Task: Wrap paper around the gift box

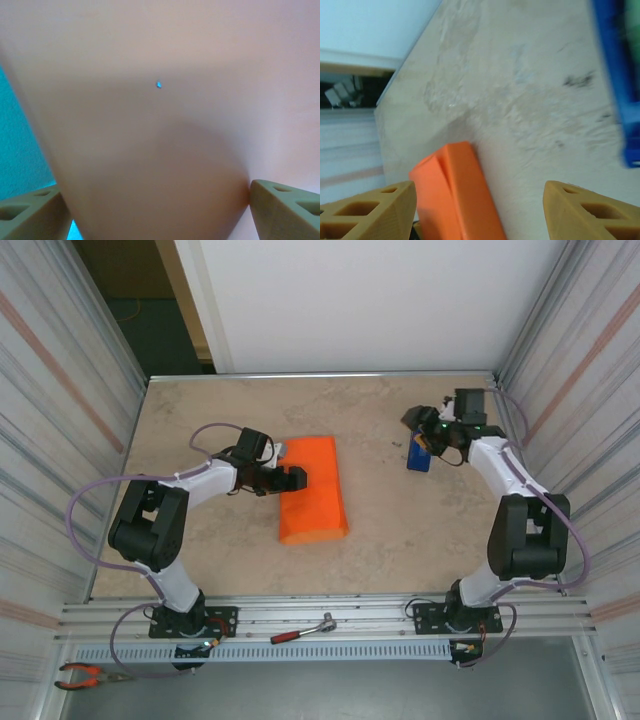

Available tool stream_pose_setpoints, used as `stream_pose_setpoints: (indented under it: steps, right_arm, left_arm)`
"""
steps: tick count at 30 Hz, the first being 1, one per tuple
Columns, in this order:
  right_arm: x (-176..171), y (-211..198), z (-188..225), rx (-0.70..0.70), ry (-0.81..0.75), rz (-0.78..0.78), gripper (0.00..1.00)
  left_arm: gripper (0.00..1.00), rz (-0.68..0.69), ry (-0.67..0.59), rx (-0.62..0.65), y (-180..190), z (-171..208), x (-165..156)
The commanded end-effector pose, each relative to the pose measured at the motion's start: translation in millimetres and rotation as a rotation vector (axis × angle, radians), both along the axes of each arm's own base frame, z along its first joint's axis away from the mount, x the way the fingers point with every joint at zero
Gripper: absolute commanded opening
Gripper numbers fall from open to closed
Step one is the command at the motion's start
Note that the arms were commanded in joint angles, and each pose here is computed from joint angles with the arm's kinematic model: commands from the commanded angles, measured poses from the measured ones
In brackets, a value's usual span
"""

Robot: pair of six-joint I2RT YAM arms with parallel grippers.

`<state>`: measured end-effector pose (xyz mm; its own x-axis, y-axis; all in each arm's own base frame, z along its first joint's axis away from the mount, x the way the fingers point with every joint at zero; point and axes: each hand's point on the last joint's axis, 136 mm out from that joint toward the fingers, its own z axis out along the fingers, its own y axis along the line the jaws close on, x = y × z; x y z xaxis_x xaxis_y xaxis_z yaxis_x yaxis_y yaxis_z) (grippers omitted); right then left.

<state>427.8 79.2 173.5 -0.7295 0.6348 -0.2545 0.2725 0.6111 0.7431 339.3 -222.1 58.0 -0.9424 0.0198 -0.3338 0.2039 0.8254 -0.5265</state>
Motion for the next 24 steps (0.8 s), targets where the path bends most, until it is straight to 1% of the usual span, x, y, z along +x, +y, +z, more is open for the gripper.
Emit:
stream_pose_setpoints:
  steps: [1, 5, 11, 17, 24]
  right_arm:
    - [-9, -20, 1, 0.024, -0.029, 0.007, 0.65]
    - [-10, -55, -6, 0.056, -0.041, -0.051, 0.63]
    - [-13, -83, -21, 0.075, -0.027, -0.079, 0.60]
    - [-12, -88, -37, 0.119, -0.015, -0.102, 0.53]
    - [-16, -87, -50, 0.114, -0.004, -0.095, 0.46]
  left_arm:
    - [0.88, 0.023, 0.105, 0.198, 29, -49, -23]
    - [0.88, 0.022, 0.109, 0.202, 30, -51, -23]
    - [0.88, 0.020, 0.111, 0.208, 30, -53, -21]
    - [0.88, 0.019, 0.115, 0.217, 31, -56, -22]
    - [0.87, 0.019, 0.121, 0.219, 31, -59, -21]
